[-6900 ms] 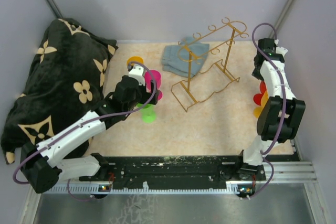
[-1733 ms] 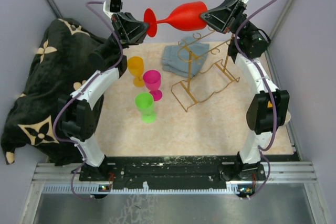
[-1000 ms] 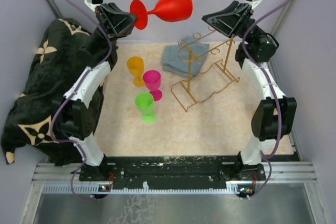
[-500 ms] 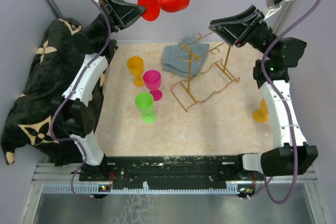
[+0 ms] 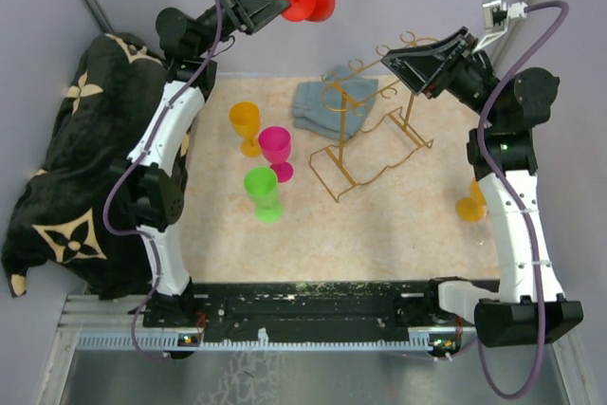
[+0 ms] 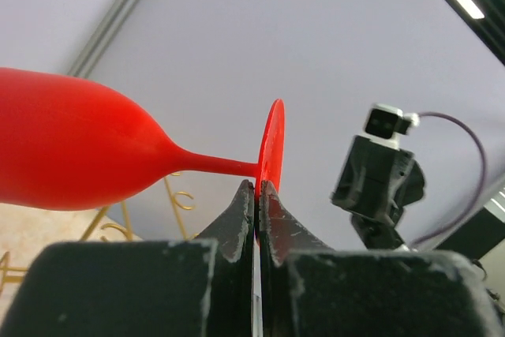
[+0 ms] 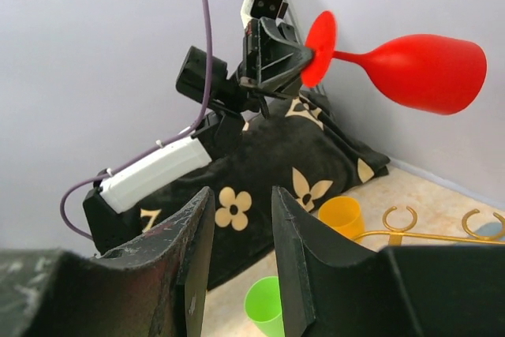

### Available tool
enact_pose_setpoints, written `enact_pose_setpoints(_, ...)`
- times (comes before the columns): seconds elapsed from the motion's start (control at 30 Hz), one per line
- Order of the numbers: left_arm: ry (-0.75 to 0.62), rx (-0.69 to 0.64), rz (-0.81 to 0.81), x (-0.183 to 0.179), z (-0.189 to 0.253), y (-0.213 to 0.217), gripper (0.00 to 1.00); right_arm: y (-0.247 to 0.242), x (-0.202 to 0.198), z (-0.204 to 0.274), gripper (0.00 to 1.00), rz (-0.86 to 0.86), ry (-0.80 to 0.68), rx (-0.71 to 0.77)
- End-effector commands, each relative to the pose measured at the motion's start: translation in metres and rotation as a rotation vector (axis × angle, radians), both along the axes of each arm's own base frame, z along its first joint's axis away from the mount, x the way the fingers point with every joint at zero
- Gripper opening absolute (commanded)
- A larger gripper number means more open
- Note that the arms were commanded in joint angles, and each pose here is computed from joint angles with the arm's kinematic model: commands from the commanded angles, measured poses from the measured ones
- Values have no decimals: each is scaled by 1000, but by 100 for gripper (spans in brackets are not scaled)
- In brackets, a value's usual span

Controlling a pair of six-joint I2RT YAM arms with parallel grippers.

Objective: Place the wine glass upside down on the wine glass rack

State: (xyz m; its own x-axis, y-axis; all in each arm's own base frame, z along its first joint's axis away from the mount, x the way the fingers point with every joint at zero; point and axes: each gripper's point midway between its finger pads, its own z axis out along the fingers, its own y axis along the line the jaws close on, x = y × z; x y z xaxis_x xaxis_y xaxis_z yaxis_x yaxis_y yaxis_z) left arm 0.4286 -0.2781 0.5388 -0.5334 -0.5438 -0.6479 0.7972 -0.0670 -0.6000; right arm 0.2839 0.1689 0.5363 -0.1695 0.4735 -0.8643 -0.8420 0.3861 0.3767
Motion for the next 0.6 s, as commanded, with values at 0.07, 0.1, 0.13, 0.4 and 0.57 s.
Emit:
enact_pose_setpoints(0.07,0,74,124,40,-8,-13,0,-11,-15,5,35,-106,-35,-27)
enact_pose_setpoints(0.1,8,78,130,44,-11,-16,0,-13,-16,6,35,-127,-32,-30)
enact_pose_setpoints(0.13,10,82,137,48,-13,-18,0,-15,-16,5,35,-143,-26,-35)
enact_pose_setpoints(0.4,64,128,138,61,-44,-44,0,-22,-23,-1,35,-210,-20,-67)
enact_pose_setpoints(0.57,79,140,141,62,-54,-59,0,-22,-23,-4,34,-209,-12,-67)
